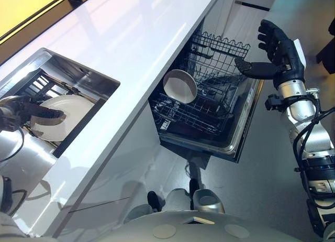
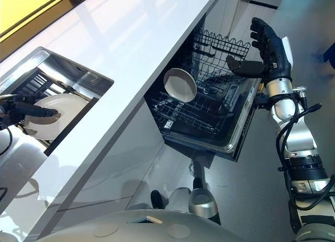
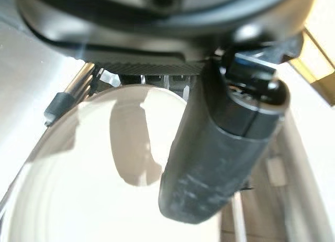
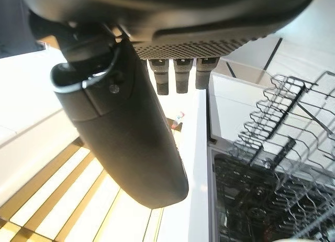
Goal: Pick up plates and place into dishwasher.
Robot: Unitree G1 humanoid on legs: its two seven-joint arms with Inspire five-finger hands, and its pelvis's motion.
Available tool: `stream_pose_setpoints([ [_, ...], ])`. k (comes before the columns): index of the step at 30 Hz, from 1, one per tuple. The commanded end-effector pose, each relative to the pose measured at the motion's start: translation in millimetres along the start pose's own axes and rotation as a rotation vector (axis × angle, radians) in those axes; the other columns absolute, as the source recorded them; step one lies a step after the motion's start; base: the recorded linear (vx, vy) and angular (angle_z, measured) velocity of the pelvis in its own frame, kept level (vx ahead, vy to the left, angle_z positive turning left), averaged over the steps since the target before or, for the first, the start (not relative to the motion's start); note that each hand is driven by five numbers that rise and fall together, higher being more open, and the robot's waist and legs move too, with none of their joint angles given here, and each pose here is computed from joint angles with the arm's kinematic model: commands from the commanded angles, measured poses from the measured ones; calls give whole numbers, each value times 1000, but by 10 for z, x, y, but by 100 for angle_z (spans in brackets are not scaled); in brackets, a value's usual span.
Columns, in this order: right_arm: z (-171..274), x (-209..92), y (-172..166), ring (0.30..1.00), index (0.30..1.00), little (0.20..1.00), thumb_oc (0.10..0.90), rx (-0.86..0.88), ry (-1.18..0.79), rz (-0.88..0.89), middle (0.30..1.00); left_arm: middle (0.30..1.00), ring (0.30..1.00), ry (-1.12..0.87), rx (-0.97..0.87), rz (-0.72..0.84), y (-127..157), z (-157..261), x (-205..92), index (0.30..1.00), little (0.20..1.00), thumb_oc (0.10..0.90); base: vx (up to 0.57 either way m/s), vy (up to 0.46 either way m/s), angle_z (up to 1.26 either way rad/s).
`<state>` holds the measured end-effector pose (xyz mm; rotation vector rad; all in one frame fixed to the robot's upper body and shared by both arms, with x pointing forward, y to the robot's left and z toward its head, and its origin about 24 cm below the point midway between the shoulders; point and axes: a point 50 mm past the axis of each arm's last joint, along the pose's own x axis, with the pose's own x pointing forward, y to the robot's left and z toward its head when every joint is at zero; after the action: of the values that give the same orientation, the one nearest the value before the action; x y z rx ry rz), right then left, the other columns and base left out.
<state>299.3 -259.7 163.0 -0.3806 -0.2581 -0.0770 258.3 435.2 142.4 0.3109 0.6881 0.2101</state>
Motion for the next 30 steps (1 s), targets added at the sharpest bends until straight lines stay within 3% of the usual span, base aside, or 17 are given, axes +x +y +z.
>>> stream_pose_setpoints([
  [1,562,230,-95,900,900,900,800,-37,-262,-23,900,300,300,-216,-49,-145,-93,482,-81,300,200,100,0,0,0],
  [14,652,270,-72,900,900,900,800,-17,-299,-31,900,300,300,-225,17,-96,-98,642,-94,300,200,100,-6,0,-1],
  [16,683,274,-95,900,900,900,800,-9,-313,-42,900,300,300,-226,41,-19,-13,659,-129,300,200,100,0,0,0],
  [20,806,267,-175,900,900,900,800,-9,-379,-97,900,300,300,-240,148,276,297,723,-300,300,200,100,0,0,0],
  [25,1015,263,-343,900,900,900,800,8,-468,-186,900,300,300,-424,282,754,738,1122,-874,300,200,100,-16,-37,0],
  [30,1013,181,-418,900,900,900,800,32,-496,-244,900,300,300,-616,360,951,729,1445,-1193,300,200,100,-27,-58,3],
])
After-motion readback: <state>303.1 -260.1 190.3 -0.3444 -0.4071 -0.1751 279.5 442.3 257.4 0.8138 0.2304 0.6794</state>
